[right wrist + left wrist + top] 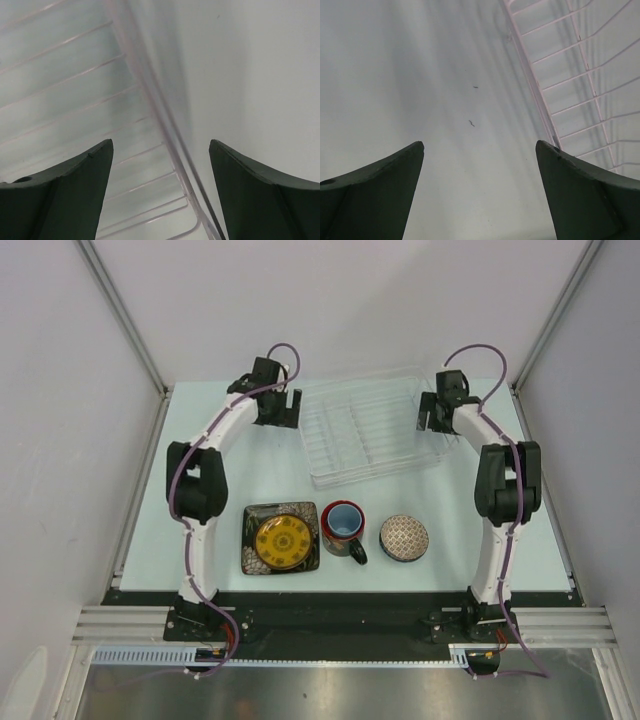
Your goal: Load the mixed dishes into the dish rack
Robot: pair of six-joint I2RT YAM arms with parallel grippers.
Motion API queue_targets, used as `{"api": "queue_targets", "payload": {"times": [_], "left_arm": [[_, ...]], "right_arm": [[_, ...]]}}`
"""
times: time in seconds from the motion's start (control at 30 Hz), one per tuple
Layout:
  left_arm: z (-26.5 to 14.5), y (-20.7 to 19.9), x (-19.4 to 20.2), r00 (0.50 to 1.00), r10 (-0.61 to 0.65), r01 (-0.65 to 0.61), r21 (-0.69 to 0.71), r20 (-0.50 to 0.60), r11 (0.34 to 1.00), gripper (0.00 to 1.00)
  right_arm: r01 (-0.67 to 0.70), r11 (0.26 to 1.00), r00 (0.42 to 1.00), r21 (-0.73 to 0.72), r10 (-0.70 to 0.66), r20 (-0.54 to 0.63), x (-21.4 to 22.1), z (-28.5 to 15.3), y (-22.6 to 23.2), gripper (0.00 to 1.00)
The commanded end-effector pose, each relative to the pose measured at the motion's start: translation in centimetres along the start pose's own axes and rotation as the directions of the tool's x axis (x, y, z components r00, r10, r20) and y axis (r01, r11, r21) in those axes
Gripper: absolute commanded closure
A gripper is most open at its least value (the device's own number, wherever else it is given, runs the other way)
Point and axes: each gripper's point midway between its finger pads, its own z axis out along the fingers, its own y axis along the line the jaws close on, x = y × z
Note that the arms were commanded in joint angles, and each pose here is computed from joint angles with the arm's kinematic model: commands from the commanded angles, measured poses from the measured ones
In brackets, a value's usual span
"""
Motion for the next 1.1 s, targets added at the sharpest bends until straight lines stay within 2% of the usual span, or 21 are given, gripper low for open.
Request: {"api": "queue_targets", "payload": {"times": [0.0, 0.03, 0.17, 0.3, 0.4, 0.43, 0.5, 0.53, 0.6, 0.63, 0.77, 1.07], "left_arm": [[-0.4, -1.8, -4.4, 0.995, -0.005, 0.000, 0.048, 0.103, 0.999, 0.00], [0.3, -1.4, -4.3, 0.995, -0.004, 0.002, 0.023, 0.097, 1.000, 0.00], [0.3, -1.3, -5.7, 0.992, -0.002, 0.000, 0.017, 0.124, 1.000, 0.00], [0.5, -1.3, -5.0, 0.994, 0.005, -0.006, 0.016, 0.109, 1.000, 0.00], [0.1, -1.3, -3.4, 0.996, 0.005, -0.007, 0.025, 0.086, 1.000, 0.00], [0.7, -1.2, -1.2, 0.999, 0.009, -0.010, 0.024, 0.041, 1.000, 0.00], [-0.7, -1.1, -1.3, 0.997, 0.011, -0.013, 0.029, 0.077, 0.999, 0.00], [-0.2, -0.9, 0.8, 0.999, 0.017, -0.018, 0.026, 0.036, 0.999, 0.00], [-1.2, -0.9, 1.5, 0.999, 0.020, -0.021, 0.029, 0.037, 0.999, 0.00], [-1.0, -0.6, 3.2, 1.000, 0.027, -0.027, 0.026, 0.007, 0.999, 0.00], [-2.3, -0.3, 5.3, 0.999, 0.041, -0.041, 0.026, -0.002, 0.999, 0.00], [-6.2, -2.6, 8.2, 0.997, 0.077, -0.075, 0.139, -0.011, 0.987, 0.00]], "right_arm": [[0.050, 0.989, 0.998, -0.136, -0.053, -0.016, 2.5, -4.5, 7.9, 0.16], [0.073, 0.986, 0.997, -0.150, -0.076, -0.015, 3.2, -5.2, 9.6, 0.16], [0.113, 0.981, 0.992, -0.158, -0.119, -0.033, 5.6, -7.4, 11.5, 0.14], [0.126, 0.987, 0.990, -0.100, -0.131, -0.045, 6.8, -8.5, 10.1, 0.11], [0.119, 0.990, 0.991, -0.077, -0.124, -0.053, 6.8, -8.7, 9.0, 0.10], [0.117, 0.990, 0.991, -0.076, -0.122, -0.055, 6.9, -9.0, 8.8, 0.10], [0.117, 0.991, 0.991, -0.072, -0.121, -0.054, 6.9, -9.1, 8.6, 0.10], [0.120, 0.990, 0.991, -0.072, -0.124, -0.055, 7.0, -9.1, 8.5, 0.10], [0.119, 0.991, 0.991, -0.068, -0.122, -0.055, 6.9, -8.9, 8.3, 0.10], [0.115, 0.991, 0.992, -0.072, -0.119, -0.053, 6.8, -8.7, 8.3, 0.09], [0.093, 0.991, 0.994, -0.094, -0.098, -0.044, 6.4, -8.1, 8.6, 0.08], [0.105, 0.987, 0.994, -0.122, -0.109, -0.020, 5.2, -7.7, 9.5, 0.00]]}}
